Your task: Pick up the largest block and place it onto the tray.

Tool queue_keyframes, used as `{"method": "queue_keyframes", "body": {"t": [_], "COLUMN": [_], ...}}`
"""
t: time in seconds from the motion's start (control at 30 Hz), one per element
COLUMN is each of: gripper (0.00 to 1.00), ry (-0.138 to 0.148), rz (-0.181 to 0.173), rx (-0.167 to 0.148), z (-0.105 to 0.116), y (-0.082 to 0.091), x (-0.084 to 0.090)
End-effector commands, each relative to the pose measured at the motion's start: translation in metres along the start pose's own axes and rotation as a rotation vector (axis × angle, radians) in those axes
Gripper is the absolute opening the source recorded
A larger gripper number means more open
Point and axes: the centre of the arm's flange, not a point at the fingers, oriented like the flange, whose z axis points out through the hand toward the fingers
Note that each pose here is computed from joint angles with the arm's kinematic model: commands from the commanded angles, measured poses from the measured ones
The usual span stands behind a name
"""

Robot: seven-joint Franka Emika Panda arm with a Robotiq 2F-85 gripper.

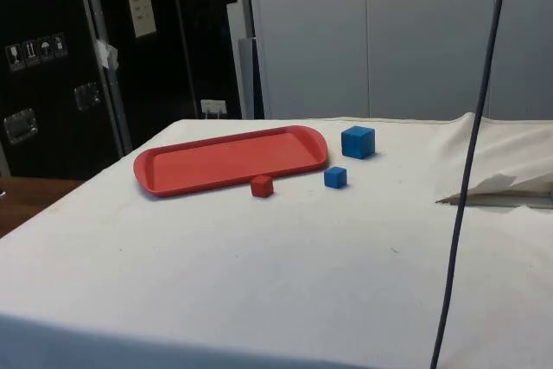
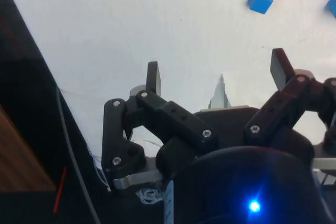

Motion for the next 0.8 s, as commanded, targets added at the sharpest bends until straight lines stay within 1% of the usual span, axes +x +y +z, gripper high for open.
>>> {"method": "queue_keyframes", "body": {"t": [0.0, 0.03, 0.07, 0.17, 0.3, 0.33, 0.37, 0.4, 0.6, 0.63, 0.67, 0.77], "gripper": [1.00, 1.00, 1.00, 1.00, 1.00, 1.00, 1.00, 1.00, 1.00, 1.00, 1.00, 1.00], "ry": [0.008, -0.005, 0.008, 0.012, 0.019, 0.019, 0.004, 0.019, 0.025, 0.010, 0.026, 0.030], "rz": [0.002, 0.000, 0.003, 0.001, -0.002, -0.002, -0.004, -0.002, -0.008, -0.012, -0.010, -0.013], "rx": [0.002, 0.000, 0.002, 0.002, -0.001, -0.002, 0.005, -0.003, -0.018, -0.009, -0.020, -0.027], "z": [0.003, 0.002, 0.006, 0.012, 0.025, 0.027, 0.029, 0.029, 0.044, 0.045, 0.046, 0.054], "y": [0.001, 0.000, 0.001, 0.001, 0.003, 0.003, 0.003, 0.004, 0.010, 0.009, 0.011, 0.017], "x": [-0.003, -0.001, -0.004, -0.009, -0.017, -0.019, -0.013, -0.020, -0.033, -0.030, -0.035, -0.043]}}
